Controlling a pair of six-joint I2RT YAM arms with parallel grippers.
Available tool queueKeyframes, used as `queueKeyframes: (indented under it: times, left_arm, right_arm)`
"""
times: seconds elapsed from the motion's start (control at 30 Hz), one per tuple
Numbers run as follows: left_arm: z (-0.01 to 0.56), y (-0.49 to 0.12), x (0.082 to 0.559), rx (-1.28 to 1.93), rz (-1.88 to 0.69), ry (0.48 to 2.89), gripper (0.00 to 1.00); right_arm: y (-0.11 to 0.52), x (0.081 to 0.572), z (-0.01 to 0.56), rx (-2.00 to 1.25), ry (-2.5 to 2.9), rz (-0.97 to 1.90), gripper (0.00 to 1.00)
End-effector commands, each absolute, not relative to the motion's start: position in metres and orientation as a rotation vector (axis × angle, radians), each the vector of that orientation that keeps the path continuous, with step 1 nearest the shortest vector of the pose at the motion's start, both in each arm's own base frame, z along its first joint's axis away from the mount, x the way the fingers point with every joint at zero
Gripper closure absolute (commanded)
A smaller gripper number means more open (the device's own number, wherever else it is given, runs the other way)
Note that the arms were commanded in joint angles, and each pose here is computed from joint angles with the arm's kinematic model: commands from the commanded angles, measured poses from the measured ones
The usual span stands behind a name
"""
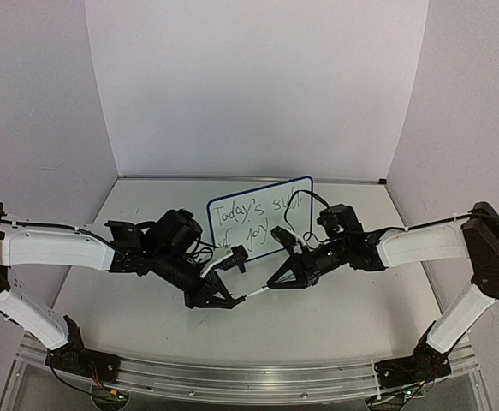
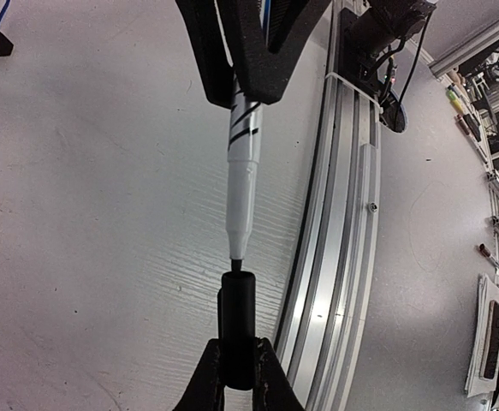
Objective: Write a sentence on the whiteboard
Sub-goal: Insert the whiteboard marker without the cap into the pen cap.
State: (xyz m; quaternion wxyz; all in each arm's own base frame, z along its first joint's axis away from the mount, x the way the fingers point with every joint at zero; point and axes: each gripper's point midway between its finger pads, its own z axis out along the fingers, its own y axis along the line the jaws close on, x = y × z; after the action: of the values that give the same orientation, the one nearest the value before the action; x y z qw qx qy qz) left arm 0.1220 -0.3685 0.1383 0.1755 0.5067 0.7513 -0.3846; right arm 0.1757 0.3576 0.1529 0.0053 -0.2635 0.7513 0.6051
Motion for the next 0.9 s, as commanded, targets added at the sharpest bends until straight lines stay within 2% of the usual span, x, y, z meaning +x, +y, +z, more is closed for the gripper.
queueKeyframes:
  times: [0.0,0.87]
  left_arm:
    - [0.164,-0.380,0.126,1.438,-1.110,2.015,1.00]
    - [0.185,-0.390,0.124,1.371,-1.193,1.939,1.00]
  right_arm:
    - [0.366,0.177,0.167,-0.881,2.282,1.923,1.00]
    - [0.386,0.164,0.171,-0.977,2.260,1.970,1.00]
